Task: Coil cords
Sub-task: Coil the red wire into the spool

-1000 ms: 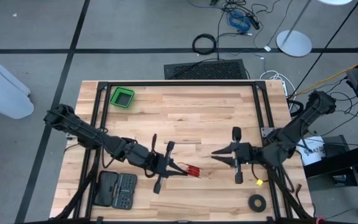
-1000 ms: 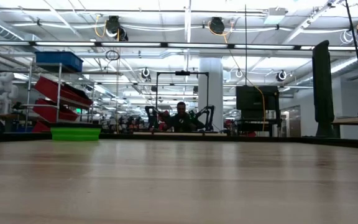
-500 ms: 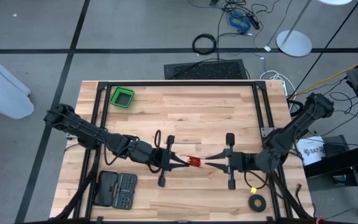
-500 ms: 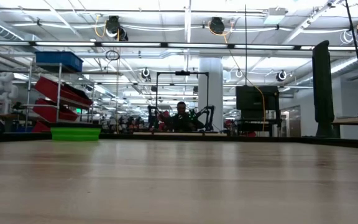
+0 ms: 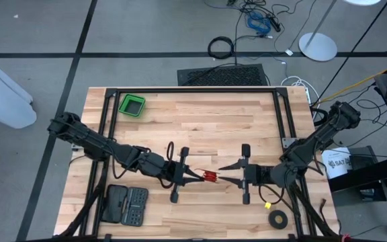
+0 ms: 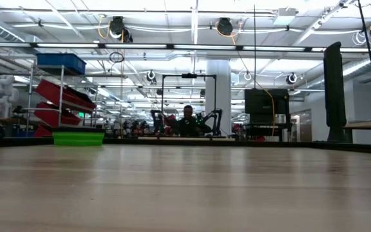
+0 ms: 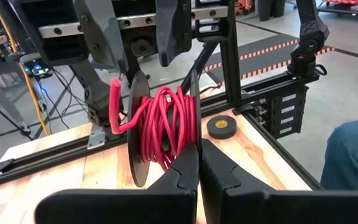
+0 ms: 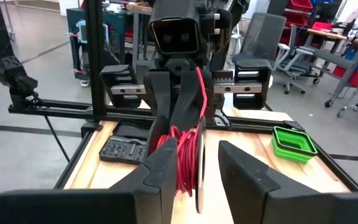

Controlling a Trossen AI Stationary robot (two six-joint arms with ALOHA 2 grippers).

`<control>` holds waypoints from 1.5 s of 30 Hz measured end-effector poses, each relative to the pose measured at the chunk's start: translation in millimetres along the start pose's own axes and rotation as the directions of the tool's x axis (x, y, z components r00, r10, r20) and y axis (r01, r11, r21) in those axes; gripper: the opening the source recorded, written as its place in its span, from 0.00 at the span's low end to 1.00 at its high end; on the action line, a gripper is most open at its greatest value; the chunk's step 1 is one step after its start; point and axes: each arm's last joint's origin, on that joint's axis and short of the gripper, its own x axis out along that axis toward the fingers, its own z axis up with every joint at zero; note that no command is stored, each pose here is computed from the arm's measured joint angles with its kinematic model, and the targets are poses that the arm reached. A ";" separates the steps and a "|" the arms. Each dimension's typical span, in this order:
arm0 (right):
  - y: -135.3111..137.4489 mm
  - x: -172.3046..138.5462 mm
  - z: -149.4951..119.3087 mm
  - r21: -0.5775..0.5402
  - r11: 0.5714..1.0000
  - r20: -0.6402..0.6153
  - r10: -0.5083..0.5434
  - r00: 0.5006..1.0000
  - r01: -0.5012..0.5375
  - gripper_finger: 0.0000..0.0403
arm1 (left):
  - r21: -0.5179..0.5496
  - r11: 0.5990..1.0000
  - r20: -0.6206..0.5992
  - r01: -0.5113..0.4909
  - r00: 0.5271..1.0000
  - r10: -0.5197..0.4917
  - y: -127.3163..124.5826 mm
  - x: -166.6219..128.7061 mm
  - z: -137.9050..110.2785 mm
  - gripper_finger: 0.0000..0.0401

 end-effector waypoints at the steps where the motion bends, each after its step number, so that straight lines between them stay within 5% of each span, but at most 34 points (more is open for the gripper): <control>1: 0.1 -0.1 -0.5 -0.003 1.000 -0.004 0.000 1.000 0.000 0.27 | 0.000 1.000 0.000 0.000 1.000 0.000 0.0 0.0 0.0 0.00; 17: -8.9 7.3 -5.8 -0.035 0.999 -0.057 0.006 0.998 -0.008 0.25 | -0.039 0.999 0.011 0.000 1.000 0.000 0.1 0.0 1.0 0.00; 32: -13.6 27.7 -15.9 -0.065 0.998 -0.095 0.013 0.995 -0.020 0.01 | -0.063 0.998 -0.005 0.006 1.000 -0.006 -0.4 0.3 -0.8 0.01; 45: -11.9 23.8 -16.7 -0.122 0.991 -0.098 -0.063 0.993 0.051 0.00 | -0.113 0.993 -0.028 -0.017 1.000 0.014 -0.1 -2.7 -0.5 0.28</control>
